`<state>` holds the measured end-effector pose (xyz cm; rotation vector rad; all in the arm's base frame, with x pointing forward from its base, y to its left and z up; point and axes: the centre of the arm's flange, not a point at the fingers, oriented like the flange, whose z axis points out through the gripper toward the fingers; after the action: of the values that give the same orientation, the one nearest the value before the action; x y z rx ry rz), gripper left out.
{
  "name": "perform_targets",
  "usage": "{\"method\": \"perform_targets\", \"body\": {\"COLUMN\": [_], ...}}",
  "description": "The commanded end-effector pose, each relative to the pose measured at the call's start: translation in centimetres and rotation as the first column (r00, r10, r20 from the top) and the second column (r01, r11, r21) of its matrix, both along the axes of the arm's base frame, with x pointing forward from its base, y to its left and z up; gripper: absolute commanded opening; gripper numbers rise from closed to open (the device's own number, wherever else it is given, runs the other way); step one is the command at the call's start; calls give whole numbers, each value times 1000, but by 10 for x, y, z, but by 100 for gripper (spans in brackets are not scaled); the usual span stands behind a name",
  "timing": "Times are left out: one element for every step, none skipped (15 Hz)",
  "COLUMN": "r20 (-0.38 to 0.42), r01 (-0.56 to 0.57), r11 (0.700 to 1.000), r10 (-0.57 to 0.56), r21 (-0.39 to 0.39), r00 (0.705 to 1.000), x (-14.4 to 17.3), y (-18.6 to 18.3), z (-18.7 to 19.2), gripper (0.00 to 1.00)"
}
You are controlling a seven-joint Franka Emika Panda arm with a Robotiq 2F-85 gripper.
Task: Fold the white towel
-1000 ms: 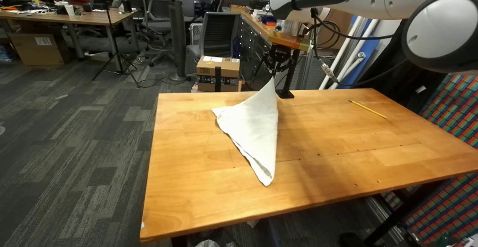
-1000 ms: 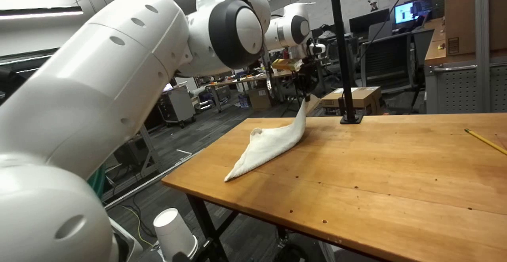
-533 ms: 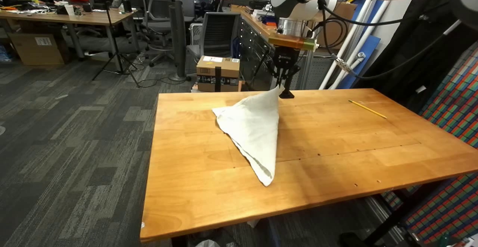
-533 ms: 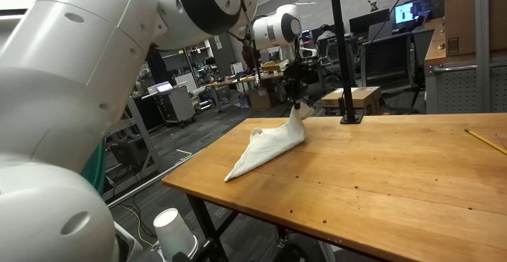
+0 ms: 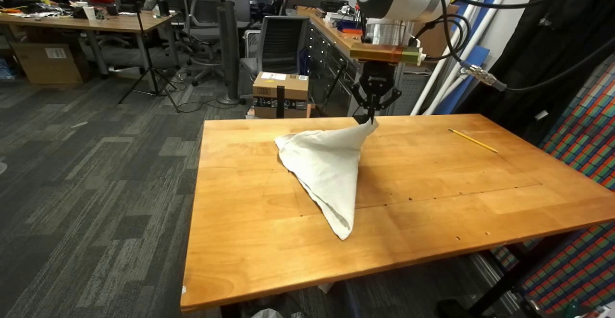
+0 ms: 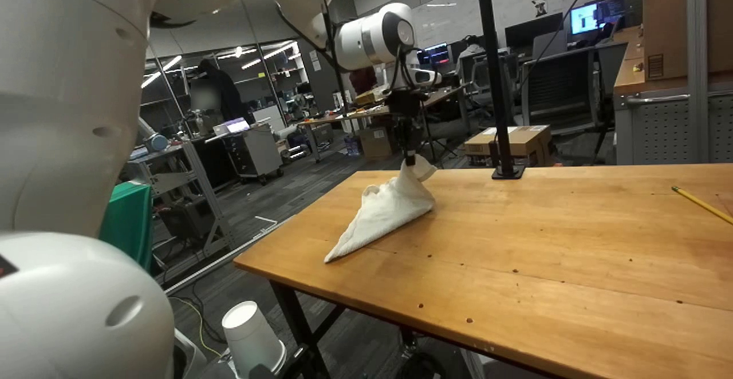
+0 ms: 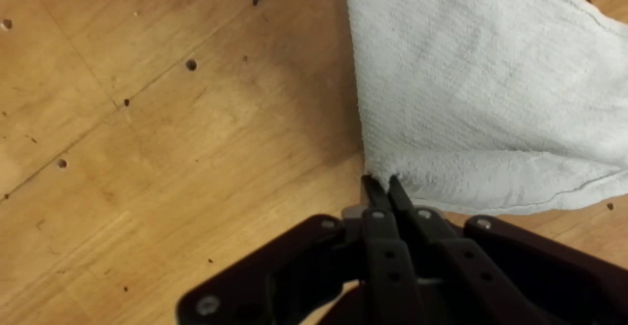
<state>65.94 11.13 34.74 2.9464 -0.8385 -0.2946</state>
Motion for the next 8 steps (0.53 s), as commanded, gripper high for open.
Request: {"method": "perform_targets", "body": {"r20": [22,22,20,14,4,-8,-20,-31], "r01": [-10,-21,-36,-46,-56,-68,-75,-85], "r11": [999,999,999,998,998,997,997,996], "r10": [10,20,35,46,56,68,76,85], "r21": [33,38,41,38,38,29,22,10], "r00": [1000,1000,999,999,998,998,997,996], "x": [-84,-96,-109,-122,-135,-150,-167,-184], "y": [12,17,24,31,38,44,52,57], "z": [13,15,15,15,15,13,12,8], "gripper": [0,0,0,0,0,0,0,0]}}
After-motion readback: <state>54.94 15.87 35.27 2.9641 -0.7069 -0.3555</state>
